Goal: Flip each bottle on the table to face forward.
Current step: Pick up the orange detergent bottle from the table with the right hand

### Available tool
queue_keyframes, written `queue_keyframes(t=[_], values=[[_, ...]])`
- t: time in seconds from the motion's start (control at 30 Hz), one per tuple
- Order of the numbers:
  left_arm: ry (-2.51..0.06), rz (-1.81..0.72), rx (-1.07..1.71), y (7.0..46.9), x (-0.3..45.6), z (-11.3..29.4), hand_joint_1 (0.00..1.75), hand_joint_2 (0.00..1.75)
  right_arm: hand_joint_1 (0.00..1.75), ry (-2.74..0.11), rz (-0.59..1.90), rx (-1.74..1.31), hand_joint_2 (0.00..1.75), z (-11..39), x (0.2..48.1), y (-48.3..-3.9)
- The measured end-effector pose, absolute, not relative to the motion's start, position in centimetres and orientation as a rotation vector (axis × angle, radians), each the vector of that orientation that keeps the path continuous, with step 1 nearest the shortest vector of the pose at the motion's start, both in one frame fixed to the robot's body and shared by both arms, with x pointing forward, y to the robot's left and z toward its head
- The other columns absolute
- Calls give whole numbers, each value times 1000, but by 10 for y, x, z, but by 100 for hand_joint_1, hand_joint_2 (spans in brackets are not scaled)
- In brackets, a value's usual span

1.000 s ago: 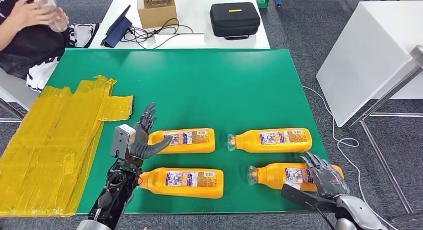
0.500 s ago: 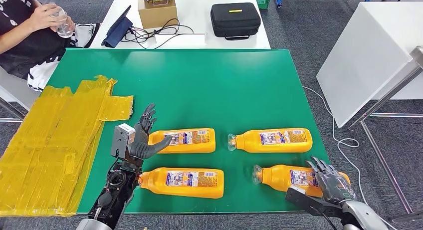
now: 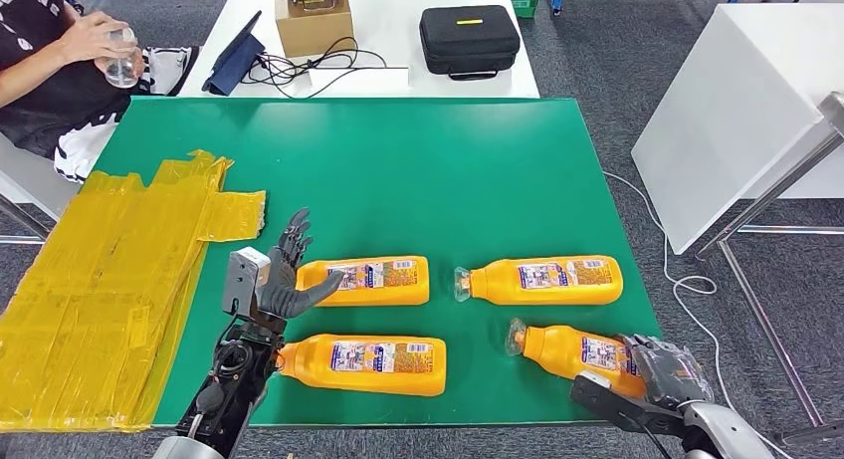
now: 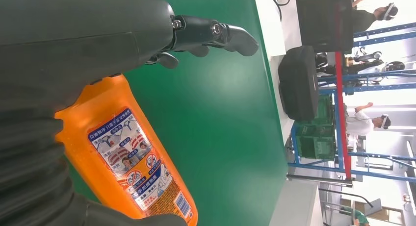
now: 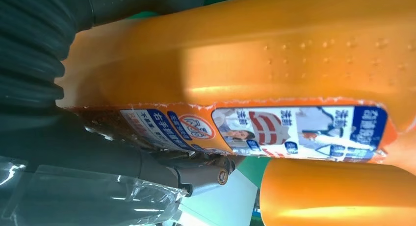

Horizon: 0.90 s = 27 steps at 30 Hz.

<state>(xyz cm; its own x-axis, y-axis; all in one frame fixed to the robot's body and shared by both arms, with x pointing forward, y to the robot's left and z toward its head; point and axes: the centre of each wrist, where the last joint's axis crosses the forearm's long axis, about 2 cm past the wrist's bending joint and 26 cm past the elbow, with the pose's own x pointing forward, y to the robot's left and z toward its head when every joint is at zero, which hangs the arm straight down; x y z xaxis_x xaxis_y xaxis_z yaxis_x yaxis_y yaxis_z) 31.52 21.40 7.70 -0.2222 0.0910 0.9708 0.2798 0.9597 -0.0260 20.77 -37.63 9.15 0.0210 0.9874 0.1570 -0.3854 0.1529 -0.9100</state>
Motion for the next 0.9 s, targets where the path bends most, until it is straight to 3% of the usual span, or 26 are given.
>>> queue_keyframes(t=[0.47,0.9], values=[[-1789,-175,-272,214,315,76,0,175,175,-1023,1258,-821,175,90,207,-371],[-1800,-179,-277,213,313,74,0,175,175,-1587,1019,-661,175,104,220,-335]])
